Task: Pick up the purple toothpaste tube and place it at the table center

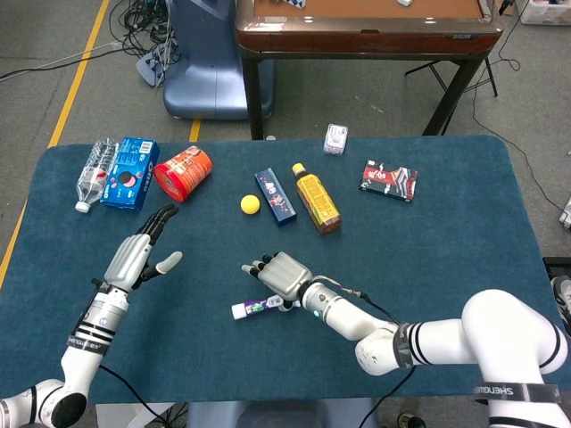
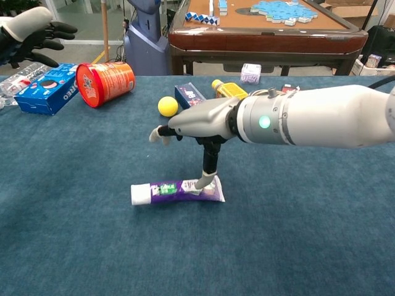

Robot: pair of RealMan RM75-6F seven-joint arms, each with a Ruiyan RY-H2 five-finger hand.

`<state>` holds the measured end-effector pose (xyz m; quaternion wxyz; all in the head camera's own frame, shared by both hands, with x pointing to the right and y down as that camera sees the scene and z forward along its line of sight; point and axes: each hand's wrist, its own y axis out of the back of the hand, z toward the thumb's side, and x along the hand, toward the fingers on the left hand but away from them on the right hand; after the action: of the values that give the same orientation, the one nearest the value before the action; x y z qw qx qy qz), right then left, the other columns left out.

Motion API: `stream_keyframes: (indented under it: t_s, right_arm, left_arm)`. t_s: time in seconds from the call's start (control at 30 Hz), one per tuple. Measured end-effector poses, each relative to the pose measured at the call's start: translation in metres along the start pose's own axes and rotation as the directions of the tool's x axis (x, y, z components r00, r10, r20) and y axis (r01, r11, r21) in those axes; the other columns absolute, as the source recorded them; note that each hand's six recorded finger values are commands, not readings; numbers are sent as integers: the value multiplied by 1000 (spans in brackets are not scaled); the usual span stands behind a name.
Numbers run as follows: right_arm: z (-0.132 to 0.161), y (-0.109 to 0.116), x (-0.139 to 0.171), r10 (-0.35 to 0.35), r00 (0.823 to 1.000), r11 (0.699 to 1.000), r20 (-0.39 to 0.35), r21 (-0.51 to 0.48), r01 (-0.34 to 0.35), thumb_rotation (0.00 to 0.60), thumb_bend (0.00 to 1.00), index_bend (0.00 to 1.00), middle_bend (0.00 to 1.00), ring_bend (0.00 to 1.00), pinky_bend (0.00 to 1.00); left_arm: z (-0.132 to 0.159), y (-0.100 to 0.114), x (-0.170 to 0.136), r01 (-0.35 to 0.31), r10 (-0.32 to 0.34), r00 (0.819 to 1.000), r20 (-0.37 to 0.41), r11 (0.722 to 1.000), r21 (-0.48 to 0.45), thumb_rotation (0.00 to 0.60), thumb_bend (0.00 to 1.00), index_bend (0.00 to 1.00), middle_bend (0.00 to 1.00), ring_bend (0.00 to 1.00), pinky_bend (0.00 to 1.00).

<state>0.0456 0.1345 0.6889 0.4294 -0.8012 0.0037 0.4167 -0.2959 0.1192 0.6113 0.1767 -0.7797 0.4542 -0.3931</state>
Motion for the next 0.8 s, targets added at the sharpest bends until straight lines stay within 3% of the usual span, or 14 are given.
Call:
stream_keyframes:
  t_s: [0.17, 0.37, 0.43, 0.6, 0.67, 0.8]
  right_arm:
    - [-9, 10, 9, -53, 998, 997, 22, -57, 55, 600, 147, 0, 106, 143, 288]
    - [-48, 21, 40, -156, 978, 975, 141, -134, 175, 600, 178, 22, 245, 176, 289]
    - [-71, 21, 59, -182, 960, 964, 215, -155, 217, 600, 209, 102, 307, 211, 292]
    - [-120, 8, 110, -213, 897, 940, 386, -167, 296, 600, 263, 244, 395, 299, 326]
    - [-134, 0, 129, -217, 871, 935, 441, -162, 315, 600, 264, 254, 400, 308, 326]
    - [-157, -17, 172, -233, 804, 922, 547, -137, 361, 600, 264, 278, 402, 309, 326]
  left_arm:
    - [-7, 4, -2, -9, 9, 1000, -19, 1000, 4, 0, 0, 0, 0, 0, 103]
    - [-30, 17, -10, -40, 42, 996, -77, 999, 33, 4, 0, 0, 0, 0, 104]
    - [-39, 23, -13, -50, 54, 994, -94, 997, 51, 106, 0, 0, 0, 0, 104]
    - [-67, 45, -22, -100, 116, 985, -131, 987, 123, 567, 47, 0, 0, 4, 113]
    - [-76, 53, -27, -122, 145, 980, -138, 979, 165, 600, 82, 0, 0, 8, 128]
    - [-89, 64, -40, -142, 188, 972, -145, 950, 277, 600, 103, 0, 0, 13, 137]
